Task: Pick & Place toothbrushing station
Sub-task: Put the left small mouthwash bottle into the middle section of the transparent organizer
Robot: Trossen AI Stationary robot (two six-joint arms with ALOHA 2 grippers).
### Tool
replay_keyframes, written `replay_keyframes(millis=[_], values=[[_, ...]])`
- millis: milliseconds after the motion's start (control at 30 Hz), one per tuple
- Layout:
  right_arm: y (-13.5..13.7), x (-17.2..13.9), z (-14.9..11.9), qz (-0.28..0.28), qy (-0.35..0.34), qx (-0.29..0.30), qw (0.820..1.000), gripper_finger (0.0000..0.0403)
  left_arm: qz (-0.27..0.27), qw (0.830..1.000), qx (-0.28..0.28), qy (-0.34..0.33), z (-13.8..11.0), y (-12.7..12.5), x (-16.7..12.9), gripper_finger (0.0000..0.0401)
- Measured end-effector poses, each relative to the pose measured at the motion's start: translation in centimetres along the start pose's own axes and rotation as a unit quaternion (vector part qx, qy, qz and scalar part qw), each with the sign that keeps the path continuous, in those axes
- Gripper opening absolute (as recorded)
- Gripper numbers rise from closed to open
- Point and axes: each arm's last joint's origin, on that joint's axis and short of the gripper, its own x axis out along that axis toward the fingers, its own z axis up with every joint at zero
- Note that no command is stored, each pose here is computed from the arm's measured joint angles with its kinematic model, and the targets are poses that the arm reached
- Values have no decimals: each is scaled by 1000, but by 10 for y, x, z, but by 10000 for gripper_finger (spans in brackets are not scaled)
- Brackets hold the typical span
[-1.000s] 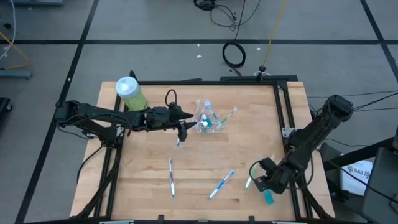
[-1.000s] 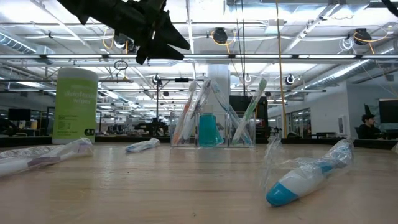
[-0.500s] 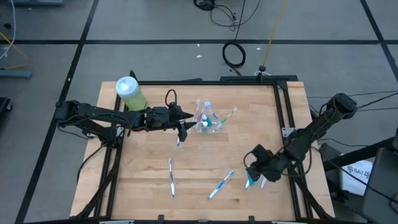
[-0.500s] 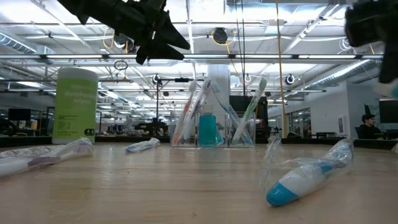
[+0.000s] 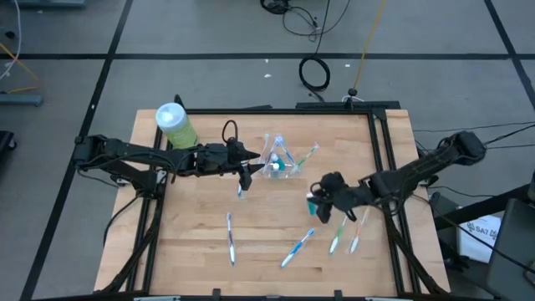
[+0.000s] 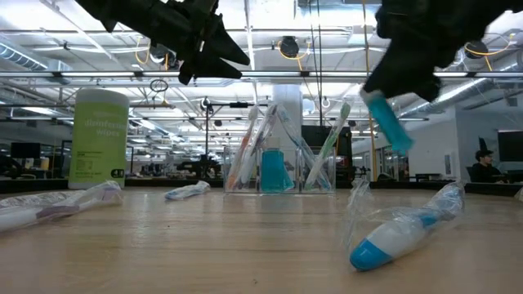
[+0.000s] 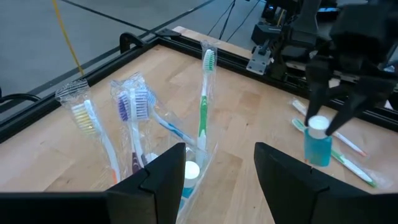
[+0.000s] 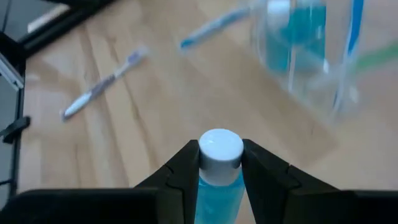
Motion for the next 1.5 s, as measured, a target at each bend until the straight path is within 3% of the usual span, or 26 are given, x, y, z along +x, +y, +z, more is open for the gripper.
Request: replay_keyframes(millis=[367,700,967,1500], values=[[-8,9,40,14,-118,-87,989,95,0,1000,0,0,0,0,0,195],[-23,40,67,-27,-206,-172,963,95,0,1000,0,1,0,0,0,195],[-49,73,73,-76,-196,-198,957,96,4,1000,4,16,-3,1,0,196],[-85,88,82,16,-131,-211,969,96,8,1000,7,28,-5,2,0,196]])
